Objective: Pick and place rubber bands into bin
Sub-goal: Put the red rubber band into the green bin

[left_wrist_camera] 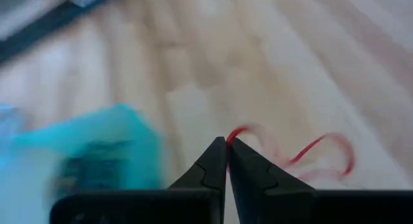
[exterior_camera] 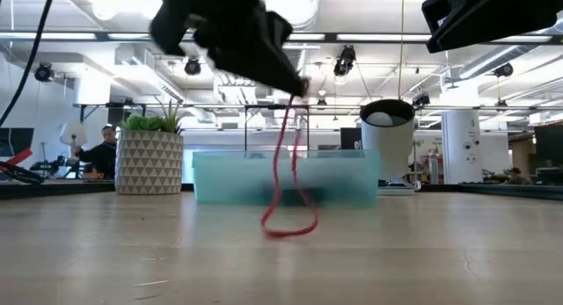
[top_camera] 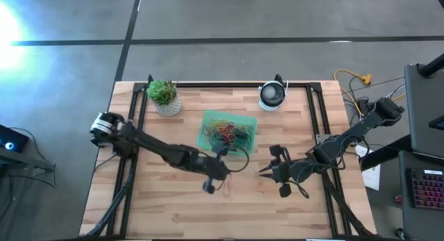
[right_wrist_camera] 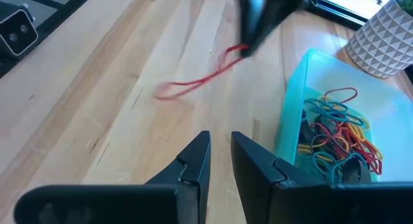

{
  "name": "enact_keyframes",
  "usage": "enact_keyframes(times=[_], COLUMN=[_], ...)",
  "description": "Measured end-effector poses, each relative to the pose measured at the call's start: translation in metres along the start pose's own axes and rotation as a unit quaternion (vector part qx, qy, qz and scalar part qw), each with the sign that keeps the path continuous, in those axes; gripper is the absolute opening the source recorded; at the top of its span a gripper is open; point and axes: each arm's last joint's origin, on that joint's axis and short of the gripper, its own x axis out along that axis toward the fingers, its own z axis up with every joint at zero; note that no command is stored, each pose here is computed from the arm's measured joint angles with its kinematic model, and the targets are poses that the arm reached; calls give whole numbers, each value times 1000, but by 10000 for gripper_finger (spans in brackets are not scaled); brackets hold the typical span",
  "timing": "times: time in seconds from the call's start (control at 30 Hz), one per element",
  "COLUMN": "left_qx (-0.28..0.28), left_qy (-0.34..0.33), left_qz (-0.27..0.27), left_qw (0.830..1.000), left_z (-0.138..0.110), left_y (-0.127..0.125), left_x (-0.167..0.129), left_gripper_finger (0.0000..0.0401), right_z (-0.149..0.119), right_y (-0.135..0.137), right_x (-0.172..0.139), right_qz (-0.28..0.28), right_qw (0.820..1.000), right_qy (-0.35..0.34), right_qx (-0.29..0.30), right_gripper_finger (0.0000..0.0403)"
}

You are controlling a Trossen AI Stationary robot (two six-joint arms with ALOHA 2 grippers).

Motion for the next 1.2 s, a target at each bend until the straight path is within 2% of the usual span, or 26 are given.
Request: enact_keyframes(times=[0.3,0.53,0.7,0.87,1.07,1.2], left_qx=[27,-8,-49,-71,-93,-131], left_qy=[-23,10,20,34,52,68], left_qz=[130,188,167,147,152,168], left_qw=[991,982,984,986,982,975], left_z=[12,-12,-34,-55,-70,-82], left_y=[50,100,121,129,136,148], left_x=[-50,-55,-47,-34,-23,-20], left_gripper_finger=[0,0,0,0,0,0], right_z=[1,1,0,0,-1,-2], right_y=[0,0,0,0,0,0], right_x=[0,0,0,0,0,0], right_qz=[0,0,0,0,0,0], right_qw=[1000,1000,1000,1000,1000,1000], right_qy=[-4,-4,-1,1,6,7], right_qx=[0,0,-1,-4,-6,-5], right_gripper_finger=[57,57,57,57,57,57])
